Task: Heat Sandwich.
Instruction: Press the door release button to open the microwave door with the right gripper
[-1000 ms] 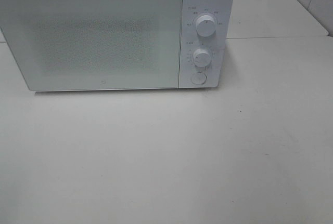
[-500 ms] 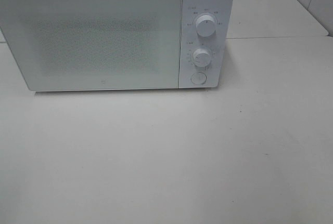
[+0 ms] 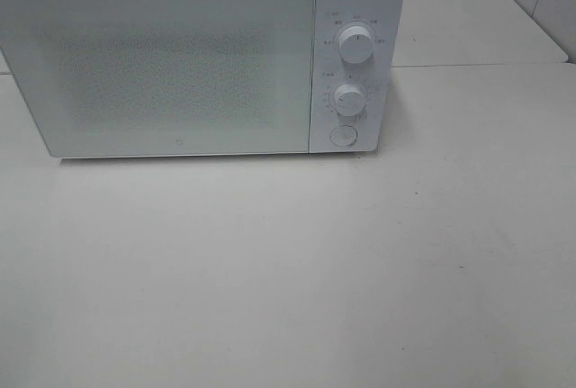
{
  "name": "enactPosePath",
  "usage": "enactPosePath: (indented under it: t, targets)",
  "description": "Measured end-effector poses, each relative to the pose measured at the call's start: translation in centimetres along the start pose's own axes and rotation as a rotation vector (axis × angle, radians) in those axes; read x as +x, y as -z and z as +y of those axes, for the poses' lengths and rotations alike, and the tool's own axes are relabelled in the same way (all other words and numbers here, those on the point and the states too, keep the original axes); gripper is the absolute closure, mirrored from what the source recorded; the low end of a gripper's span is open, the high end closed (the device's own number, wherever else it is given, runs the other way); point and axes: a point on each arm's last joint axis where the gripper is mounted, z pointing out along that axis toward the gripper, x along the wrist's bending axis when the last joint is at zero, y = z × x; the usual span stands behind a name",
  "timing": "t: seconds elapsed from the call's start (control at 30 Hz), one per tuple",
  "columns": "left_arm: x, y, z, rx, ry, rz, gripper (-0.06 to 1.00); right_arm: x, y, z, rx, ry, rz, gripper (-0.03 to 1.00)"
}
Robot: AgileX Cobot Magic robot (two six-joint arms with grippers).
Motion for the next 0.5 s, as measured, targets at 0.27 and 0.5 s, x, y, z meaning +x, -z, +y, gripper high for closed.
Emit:
enactPosePath:
  t: [0.27,0.5]
  targets:
    - [0.0,0.0,0.0,0.0,0.0,0.0,0.27,-0.01,0.03,-0.7,0.077,0.002,-0.001,0.26]
    - [0.0,0.0,0.0,0.0,0.0,0.0,0.27,-0.07,-0.19,-0.83,0.076,0.001,-0.004,0.26]
